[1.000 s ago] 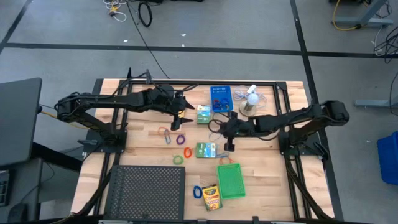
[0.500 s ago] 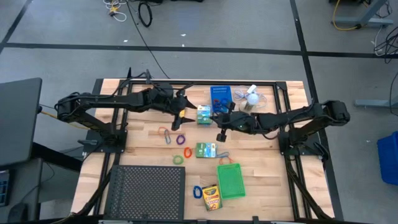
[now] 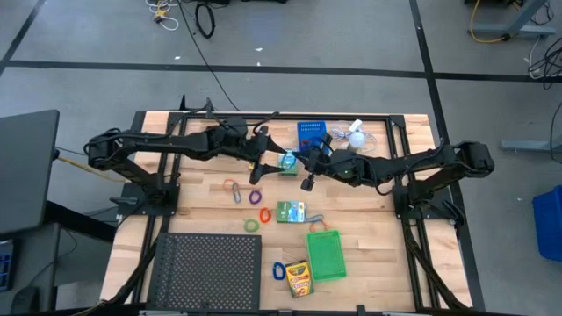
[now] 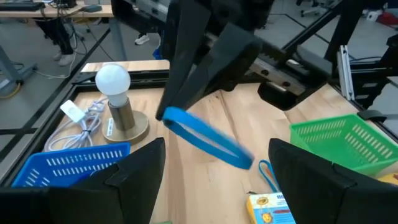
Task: Pick & Place Office Desk Supplies
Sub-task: Put the top right blue rubber band into the black bin
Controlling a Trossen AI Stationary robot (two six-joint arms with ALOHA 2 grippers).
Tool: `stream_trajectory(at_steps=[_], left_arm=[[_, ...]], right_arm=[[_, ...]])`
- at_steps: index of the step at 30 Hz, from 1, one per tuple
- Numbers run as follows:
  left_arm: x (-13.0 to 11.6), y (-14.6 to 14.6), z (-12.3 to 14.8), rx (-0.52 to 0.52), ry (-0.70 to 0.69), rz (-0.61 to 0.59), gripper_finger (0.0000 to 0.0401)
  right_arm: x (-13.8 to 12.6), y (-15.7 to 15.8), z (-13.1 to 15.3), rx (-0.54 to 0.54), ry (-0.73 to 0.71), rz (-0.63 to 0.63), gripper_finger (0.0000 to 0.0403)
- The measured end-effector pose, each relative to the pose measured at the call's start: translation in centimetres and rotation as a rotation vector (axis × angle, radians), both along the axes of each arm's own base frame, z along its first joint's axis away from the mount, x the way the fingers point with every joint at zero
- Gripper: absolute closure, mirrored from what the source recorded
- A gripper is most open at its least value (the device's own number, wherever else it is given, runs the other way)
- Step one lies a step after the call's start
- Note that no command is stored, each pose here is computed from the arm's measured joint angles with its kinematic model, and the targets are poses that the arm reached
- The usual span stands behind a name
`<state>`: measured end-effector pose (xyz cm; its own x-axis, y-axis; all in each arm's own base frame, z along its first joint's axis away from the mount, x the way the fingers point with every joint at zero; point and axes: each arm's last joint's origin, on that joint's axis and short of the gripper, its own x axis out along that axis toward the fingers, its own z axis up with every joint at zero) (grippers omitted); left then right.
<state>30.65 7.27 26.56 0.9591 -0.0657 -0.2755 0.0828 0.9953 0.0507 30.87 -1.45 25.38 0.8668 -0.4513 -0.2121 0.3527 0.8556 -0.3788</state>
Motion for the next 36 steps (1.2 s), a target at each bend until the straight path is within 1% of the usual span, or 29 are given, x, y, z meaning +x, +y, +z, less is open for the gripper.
stream_trajectory(at_steps=[3, 8, 12, 15, 18, 21, 24, 25, 27, 32, 36], left_arm=[[0.3, 0.1, -0.3, -0.007, -0.003, 0.010, 0.0108], [0.5, 0.3, -0.4, -0.004, -0.008, 0.069, 0.0109], [0.5, 0.3, -0.4, 0.000, -0.007, 0.084, 0.0124], [0.5, 0.3, -0.4, 0.002, -0.003, 0.083, 0.0154], [0.4, 0.3, -0.6, 0.011, 0.010, 0.080, 0.0202], [0.4, 0.3, -0.8, 0.018, 0.033, 0.076, 0.0270], [0.4, 0.3, -0.9, 0.023, 0.041, 0.080, 0.0356], [0.4, 0.3, -0.9, 0.026, 0.042, 0.087, 0.0378], [0.3, 0.4, -0.9, 0.039, 0.048, 0.095, 0.0392], [0.1, 0.4, -1.0, 0.067, 0.080, 0.098, 0.0397], [-0.8, 0.3, -0.5, 0.108, 0.111, 0.135, 0.0397]], right_arm=[[0.0, 0.0, 0.2, -0.014, -0.013, 0.005, 0.0403], [0.1, 0.0, 0.3, -0.019, -0.022, 0.010, 0.0403], [0.1, 0.0, 0.3, -0.018, -0.022, 0.012, 0.0403], [0.1, 0.0, 0.3, -0.018, -0.022, 0.012, 0.0403], [0.1, 0.1, 0.3, -0.018, -0.021, 0.013, 0.0403], [0.1, 0.1, 0.3, -0.018, -0.021, 0.014, 0.0403], [0.1, 0.1, 0.3, -0.016, -0.021, 0.024, 0.0403], [0.1, 0.1, 0.3, -0.016, -0.021, 0.025, 0.0403], [0.1, 0.1, 0.3, -0.015, -0.021, 0.029, 0.0403], [0.1, 0.2, 0.2, -0.010, -0.016, 0.051, 0.0400], [0.2, 0.3, 0.2, 0.003, -0.019, 0.104, 0.0373]])
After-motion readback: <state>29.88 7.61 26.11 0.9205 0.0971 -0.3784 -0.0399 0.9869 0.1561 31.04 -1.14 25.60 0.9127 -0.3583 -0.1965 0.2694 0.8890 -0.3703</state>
